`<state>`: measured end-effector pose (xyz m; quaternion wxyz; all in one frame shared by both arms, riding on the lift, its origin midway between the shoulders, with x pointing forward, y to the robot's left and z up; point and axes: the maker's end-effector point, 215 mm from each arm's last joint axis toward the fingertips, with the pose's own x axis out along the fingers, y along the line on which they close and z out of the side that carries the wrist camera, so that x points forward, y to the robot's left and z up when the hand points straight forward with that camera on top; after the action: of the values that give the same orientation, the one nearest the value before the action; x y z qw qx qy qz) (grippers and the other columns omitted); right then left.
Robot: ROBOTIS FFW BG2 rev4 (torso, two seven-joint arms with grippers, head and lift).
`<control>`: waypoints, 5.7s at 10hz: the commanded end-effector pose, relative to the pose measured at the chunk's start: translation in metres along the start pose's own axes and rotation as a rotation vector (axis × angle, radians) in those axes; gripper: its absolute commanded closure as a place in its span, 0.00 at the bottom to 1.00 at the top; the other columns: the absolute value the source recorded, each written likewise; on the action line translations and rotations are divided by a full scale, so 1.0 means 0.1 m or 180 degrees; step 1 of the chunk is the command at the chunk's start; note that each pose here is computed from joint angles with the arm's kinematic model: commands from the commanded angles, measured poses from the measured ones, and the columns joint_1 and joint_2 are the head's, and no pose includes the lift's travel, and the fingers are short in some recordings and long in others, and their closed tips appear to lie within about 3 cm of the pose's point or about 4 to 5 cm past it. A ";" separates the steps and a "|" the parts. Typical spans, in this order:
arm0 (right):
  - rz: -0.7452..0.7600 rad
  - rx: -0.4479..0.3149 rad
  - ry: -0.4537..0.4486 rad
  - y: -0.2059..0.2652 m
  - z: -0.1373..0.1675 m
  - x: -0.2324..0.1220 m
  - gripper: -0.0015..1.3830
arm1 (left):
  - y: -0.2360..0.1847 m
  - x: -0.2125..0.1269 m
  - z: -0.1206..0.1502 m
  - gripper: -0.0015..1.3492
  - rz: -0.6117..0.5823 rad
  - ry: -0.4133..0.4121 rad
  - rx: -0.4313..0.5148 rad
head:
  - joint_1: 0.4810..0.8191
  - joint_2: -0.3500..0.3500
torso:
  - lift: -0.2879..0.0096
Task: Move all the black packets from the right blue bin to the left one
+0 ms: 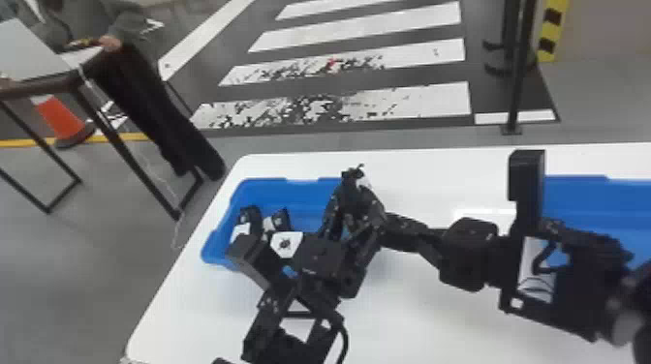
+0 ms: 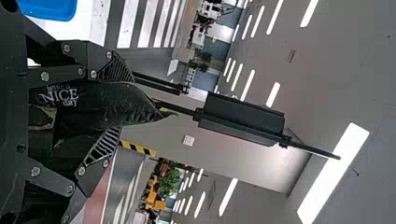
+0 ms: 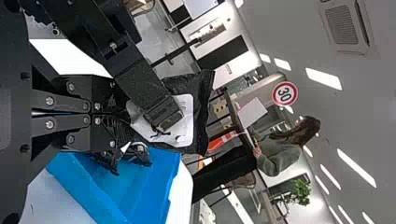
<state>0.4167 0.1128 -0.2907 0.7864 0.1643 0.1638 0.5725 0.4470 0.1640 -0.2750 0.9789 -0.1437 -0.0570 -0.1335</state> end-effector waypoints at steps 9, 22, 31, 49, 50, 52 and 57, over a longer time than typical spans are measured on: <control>-0.0645 0.0103 -0.0334 -0.81 0.17 -0.72 0.14 | 1.89 0.41 -0.11 0.72 0.1153 -0.0379 0.0799 | 0.63 1.00 | 0.40; -0.2939 -0.0921 -0.1044 -0.89 0.43 -3.10 0.14 | 0.69 -0.71 0.24 0.18 0.0818 -0.0056 0.0981 | 0.63 0.60 | 0.40; -0.3074 -0.0887 -0.0980 -0.90 0.30 -3.22 0.13 | 0.73 -0.82 0.40 0.18 0.0912 -0.0159 0.1050 | 0.63 0.58 | 0.40; -0.3145 -0.1074 -0.1056 -0.89 0.43 -3.27 0.14 | 0.68 -0.82 0.44 0.18 0.0892 -0.0229 0.0843 | 0.63 0.56 | 0.40; -0.3152 -0.1083 -0.1058 -0.89 0.44 -3.27 0.14 | 0.68 -0.82 0.44 0.18 0.0896 -0.0230 0.0840 | 0.63 0.56 | 0.40; -0.3159 -0.1087 -0.1055 -0.90 0.44 -3.27 0.14 | 0.68 -0.82 0.46 0.18 0.0893 -0.0253 0.0842 | 0.63 0.56 | 0.40; -0.3173 -0.1096 -0.1070 -0.89 0.47 -3.28 0.14 | 0.68 -0.82 0.47 0.18 0.0895 -0.0263 0.0797 | 0.63 0.56 | 0.40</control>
<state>0.4173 -0.2298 -0.2664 0.9930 0.0250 -0.0018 0.1152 0.3837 0.2606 -0.2602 0.9949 -0.0313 -0.0937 0.0186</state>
